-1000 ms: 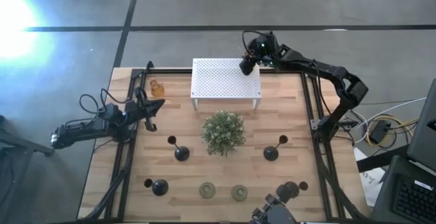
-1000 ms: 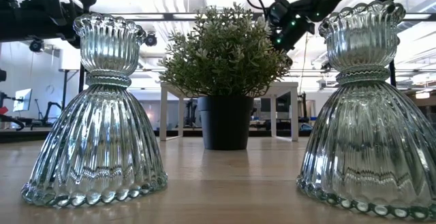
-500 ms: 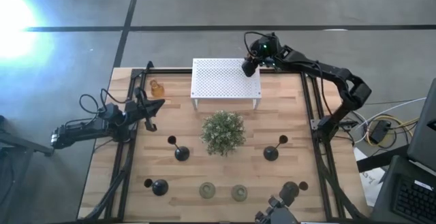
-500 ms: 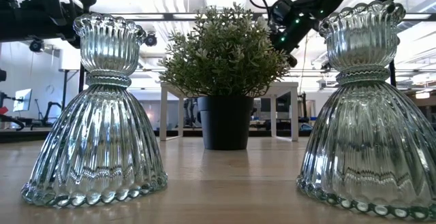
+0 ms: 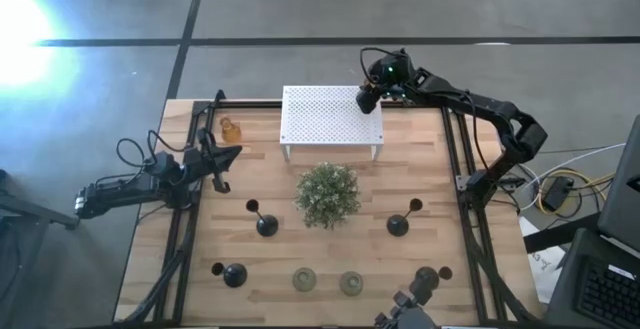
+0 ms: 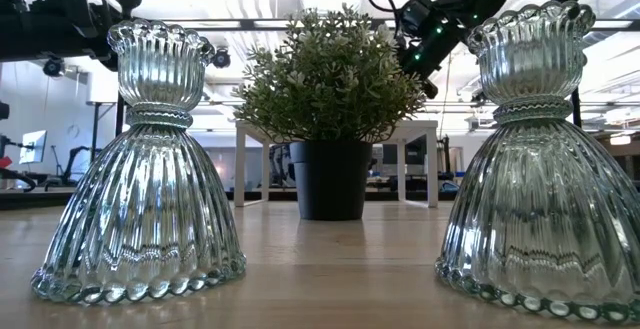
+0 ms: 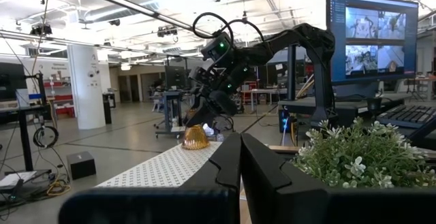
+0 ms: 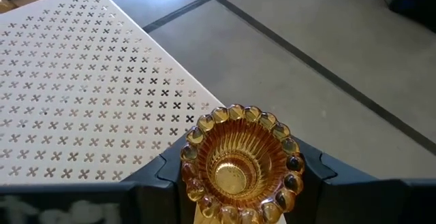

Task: Pick & Place candle stick holders
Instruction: Put the right orange glass candle holder on the shelf, then put the right large black candle holder on the shelf

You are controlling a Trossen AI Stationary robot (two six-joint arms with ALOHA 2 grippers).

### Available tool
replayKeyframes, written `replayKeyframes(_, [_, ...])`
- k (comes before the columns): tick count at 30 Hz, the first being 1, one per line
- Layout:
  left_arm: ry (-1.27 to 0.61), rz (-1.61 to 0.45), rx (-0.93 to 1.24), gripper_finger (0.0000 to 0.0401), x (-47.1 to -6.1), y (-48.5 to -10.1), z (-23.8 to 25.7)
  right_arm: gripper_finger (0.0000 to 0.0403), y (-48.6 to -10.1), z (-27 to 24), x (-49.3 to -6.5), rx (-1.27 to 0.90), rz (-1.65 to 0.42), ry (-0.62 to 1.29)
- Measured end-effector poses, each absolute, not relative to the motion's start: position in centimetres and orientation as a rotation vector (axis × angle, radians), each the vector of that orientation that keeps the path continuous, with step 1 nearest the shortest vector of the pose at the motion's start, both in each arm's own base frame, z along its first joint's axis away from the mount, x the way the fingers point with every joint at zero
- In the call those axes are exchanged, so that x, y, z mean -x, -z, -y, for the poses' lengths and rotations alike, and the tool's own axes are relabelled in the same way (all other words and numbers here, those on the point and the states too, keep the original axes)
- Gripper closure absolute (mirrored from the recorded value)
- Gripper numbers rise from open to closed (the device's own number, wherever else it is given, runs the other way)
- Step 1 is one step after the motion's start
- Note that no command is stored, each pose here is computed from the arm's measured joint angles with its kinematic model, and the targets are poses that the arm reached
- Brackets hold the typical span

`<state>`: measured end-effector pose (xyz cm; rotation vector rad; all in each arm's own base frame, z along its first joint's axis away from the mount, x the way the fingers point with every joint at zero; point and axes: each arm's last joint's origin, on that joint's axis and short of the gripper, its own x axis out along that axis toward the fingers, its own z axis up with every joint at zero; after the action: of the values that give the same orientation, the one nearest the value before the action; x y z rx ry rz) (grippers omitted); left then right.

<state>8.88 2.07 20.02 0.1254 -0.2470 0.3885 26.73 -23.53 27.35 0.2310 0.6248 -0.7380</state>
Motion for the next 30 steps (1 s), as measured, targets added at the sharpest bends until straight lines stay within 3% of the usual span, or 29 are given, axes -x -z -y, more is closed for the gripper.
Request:
replayKeyframes(11, [-0.389,0.247,-0.125,0.0387,-8.9,-20.0,-2.1,0.0255,-27.4,23.6,-26.8,-0.235,-0.607,0.738])
replayKeyframes(30, [-0.389,0.247,-0.125,0.0387,-8.9,-20.0,-2.1,0.0091,-28.8,23.4,-26.6,-0.243,-0.556,0.752])
